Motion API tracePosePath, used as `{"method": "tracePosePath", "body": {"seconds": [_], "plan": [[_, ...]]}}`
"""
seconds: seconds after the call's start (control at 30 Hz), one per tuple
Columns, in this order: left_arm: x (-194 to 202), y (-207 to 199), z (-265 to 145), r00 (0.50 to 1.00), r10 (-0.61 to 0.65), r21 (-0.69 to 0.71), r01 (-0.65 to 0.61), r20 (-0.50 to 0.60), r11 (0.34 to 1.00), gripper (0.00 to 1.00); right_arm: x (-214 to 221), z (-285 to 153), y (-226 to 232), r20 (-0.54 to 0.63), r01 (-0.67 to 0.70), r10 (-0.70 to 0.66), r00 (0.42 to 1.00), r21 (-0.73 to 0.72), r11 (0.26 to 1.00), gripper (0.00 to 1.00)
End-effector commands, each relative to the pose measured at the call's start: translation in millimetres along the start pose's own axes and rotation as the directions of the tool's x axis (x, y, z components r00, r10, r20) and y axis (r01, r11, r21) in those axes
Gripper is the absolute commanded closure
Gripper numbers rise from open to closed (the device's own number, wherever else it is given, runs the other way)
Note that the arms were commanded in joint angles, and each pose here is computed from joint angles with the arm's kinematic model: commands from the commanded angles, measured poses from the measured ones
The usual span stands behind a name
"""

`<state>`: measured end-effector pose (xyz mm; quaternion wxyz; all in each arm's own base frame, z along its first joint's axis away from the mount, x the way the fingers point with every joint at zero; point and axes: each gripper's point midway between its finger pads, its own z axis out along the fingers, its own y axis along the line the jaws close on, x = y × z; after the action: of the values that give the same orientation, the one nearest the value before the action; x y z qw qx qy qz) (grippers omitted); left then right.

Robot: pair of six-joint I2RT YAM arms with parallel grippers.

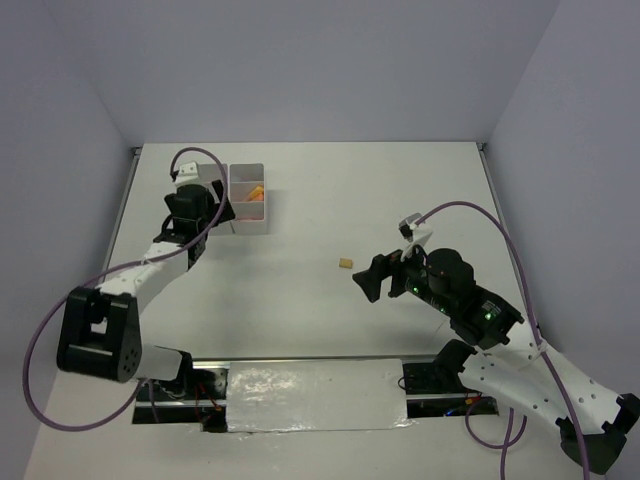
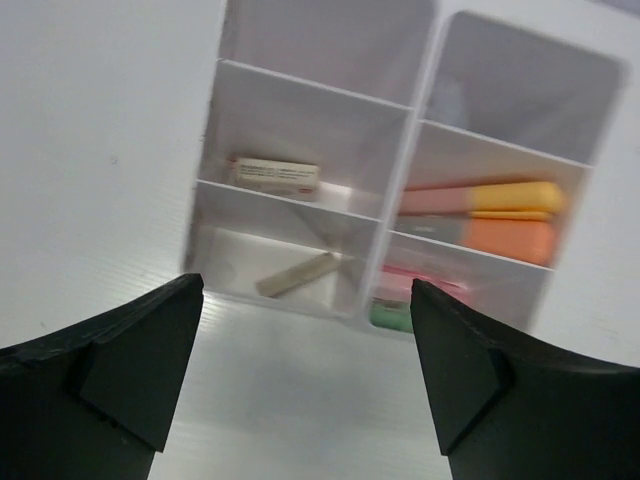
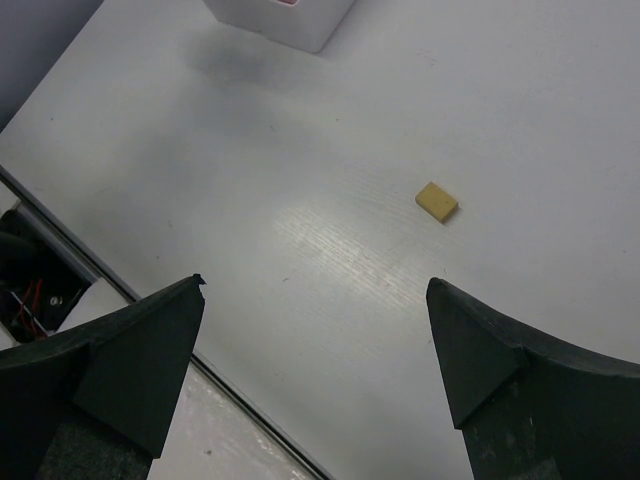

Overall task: Sort the stationery into containers
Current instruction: Place the stationery in the storage box, then pick up the stationery from the center of the board.

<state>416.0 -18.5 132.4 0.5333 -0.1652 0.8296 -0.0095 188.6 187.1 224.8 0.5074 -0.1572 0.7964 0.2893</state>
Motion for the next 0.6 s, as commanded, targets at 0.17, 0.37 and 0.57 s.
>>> {"method": "tracePosePath", "body": {"seconds": [0.17,0.37,0.57], "plan": [[-10.1,-113.4,-82.6,0.996,0.078,0.199,-0.068,-0.043,0.978,0.01,-36.8,-17.0,-24.1,0.178,-0.143,0.115,0.977,0.152,0.978,0.0],[54.2,-201.8,-117.9,0.978,0.147,0.293,-0.098,-0.149,0.951,0.01,-50.8,-56.0,-56.1,0.291,-0.267,0.176,0.94,0.309,0.913,0.0],[122.6,-265.8,-114.8,0.933,0.272,0.325,-0.189,-0.234,0.927,0.01,-62.4,-84.0,-60.6,0.366,-0.3,0.18,0.913,0.304,0.904,0.0]]}}
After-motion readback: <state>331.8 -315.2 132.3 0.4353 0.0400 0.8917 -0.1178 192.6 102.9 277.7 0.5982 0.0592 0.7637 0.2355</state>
